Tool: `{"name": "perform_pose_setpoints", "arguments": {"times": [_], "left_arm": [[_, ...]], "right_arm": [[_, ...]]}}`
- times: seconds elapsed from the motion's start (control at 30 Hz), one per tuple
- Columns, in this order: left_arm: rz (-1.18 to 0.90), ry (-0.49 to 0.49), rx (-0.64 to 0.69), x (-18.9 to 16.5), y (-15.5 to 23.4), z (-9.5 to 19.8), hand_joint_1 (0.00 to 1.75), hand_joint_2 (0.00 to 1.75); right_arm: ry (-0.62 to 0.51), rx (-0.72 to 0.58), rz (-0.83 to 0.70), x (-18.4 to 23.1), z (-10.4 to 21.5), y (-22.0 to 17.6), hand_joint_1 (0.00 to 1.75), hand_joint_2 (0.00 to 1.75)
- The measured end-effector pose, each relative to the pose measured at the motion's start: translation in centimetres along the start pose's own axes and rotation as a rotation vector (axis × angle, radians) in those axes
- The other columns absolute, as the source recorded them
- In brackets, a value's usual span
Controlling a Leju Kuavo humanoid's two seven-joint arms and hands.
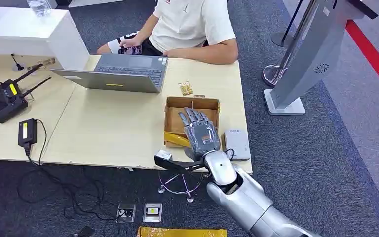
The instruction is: Pass the card to the sensor for recognition and then transmit it.
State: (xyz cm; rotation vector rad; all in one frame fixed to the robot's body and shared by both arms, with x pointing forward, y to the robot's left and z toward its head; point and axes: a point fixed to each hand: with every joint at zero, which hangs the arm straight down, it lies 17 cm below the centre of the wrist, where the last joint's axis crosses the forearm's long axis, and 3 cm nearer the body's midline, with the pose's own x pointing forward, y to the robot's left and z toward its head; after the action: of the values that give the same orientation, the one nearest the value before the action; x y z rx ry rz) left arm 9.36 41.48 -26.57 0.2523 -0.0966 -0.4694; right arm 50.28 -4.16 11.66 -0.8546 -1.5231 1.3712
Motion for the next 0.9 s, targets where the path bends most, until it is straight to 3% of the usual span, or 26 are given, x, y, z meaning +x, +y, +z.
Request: {"name": "perform_pose_setpoints", "arguments": {"times": [0.13, 0.2, 0.3, 0.47, 0.53, 0.63, 0.9], "left_arm": [[-0.003, 0.000, 0.000, 0.0, 0.0, 0.0, 0.00, 1.75], [-0.003, 0.000, 0.000, 0.0, 0.0, 0.0, 0.00, 1.75], [-0.005, 0.000, 0.000, 0.0, 0.0, 0.0, 0.00, 1.75], [-0.005, 0.000, 0.000, 0.0, 0.0, 0.0, 0.00, 1.75], [-0.005, 0.000, 0.000, 0.0, 0.0, 0.0, 0.00, 1.75], [-0.007, 0.000, 0.001, 0.0, 0.0, 0.0, 0.00, 1.75], [-0.016, 0.000, 0.002, -0.1, 0.1, 0.0, 0.00, 1.75]], "right_arm": [[0.015, 0.005, 0.001, -0.5, 0.1, 0.2, 0.19, 1.75], [0.019, 0.007, 0.000, -0.6, 0.2, 0.3, 0.49, 1.75], [0.022, 0.009, 0.003, -0.7, 0.2, 0.4, 0.45, 1.75], [0.034, 0.015, 0.002, -1.1, 0.2, 0.5, 0.93, 1.75], [0.040, 0.020, 0.004, -1.4, 0.2, 0.6, 1.03, 1.75], [0.048, 0.022, 0.005, -1.7, 0.3, 0.6, 0.79, 1.75], [0.070, 0.032, 0.009, -2.6, 0.4, 0.9, 0.75, 1.75]]}}
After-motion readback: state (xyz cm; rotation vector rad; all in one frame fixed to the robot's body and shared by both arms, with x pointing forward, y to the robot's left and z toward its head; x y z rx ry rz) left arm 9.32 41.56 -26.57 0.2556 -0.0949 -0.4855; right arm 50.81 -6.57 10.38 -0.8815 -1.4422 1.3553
